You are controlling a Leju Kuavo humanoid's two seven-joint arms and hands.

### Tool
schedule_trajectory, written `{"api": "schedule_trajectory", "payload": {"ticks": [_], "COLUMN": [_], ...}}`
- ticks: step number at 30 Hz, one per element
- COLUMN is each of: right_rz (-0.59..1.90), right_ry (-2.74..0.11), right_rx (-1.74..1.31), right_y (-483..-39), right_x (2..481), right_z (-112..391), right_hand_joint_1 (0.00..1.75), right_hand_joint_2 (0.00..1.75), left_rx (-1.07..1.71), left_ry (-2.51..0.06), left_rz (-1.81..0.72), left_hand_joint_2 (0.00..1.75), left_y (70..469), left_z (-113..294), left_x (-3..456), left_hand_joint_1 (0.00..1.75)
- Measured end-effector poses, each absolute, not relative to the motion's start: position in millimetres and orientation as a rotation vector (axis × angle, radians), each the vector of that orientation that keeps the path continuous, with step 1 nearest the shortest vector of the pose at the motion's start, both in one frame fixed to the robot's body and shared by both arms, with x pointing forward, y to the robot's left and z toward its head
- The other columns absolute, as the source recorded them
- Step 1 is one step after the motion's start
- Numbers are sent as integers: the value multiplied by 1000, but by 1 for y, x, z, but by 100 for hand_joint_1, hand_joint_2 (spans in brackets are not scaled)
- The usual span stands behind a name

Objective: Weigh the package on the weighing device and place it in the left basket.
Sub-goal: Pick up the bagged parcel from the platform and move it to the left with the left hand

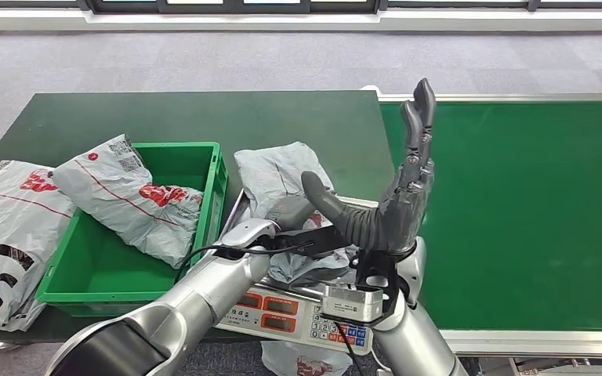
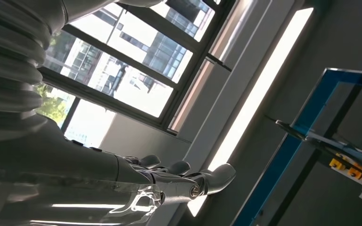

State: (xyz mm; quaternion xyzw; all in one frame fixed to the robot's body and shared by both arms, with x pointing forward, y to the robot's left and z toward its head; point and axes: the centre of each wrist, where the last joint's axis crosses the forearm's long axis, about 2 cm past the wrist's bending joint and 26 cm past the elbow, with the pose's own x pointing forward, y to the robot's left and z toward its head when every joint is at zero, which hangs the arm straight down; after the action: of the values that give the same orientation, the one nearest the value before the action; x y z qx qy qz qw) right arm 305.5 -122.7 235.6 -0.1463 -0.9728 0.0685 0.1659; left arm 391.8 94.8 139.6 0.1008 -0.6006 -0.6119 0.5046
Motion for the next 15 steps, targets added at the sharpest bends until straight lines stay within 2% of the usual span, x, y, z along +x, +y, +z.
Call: {"api": "schedule_trajectory", "payload": {"ticks": [1, 15], "right_rz": [197, 212], "right_ry": [-2770, -2770], "right_rx": [-416, -413], "right_y": [-123, -121], "right_x": [306, 309], "right_z": [235, 234], "right_hand_joint_1": [0, 0], "right_hand_joint_2": [175, 175], "left_rx": [246, 352], "left_ry": [-1443, -1511], "left_rz": [-1484, -1442], "left_hand_joint_2": [175, 175], "left_y": [95, 108], "left_z": [139, 142], "left_x": [392, 400], "left_hand_joint_1": [175, 175]}}
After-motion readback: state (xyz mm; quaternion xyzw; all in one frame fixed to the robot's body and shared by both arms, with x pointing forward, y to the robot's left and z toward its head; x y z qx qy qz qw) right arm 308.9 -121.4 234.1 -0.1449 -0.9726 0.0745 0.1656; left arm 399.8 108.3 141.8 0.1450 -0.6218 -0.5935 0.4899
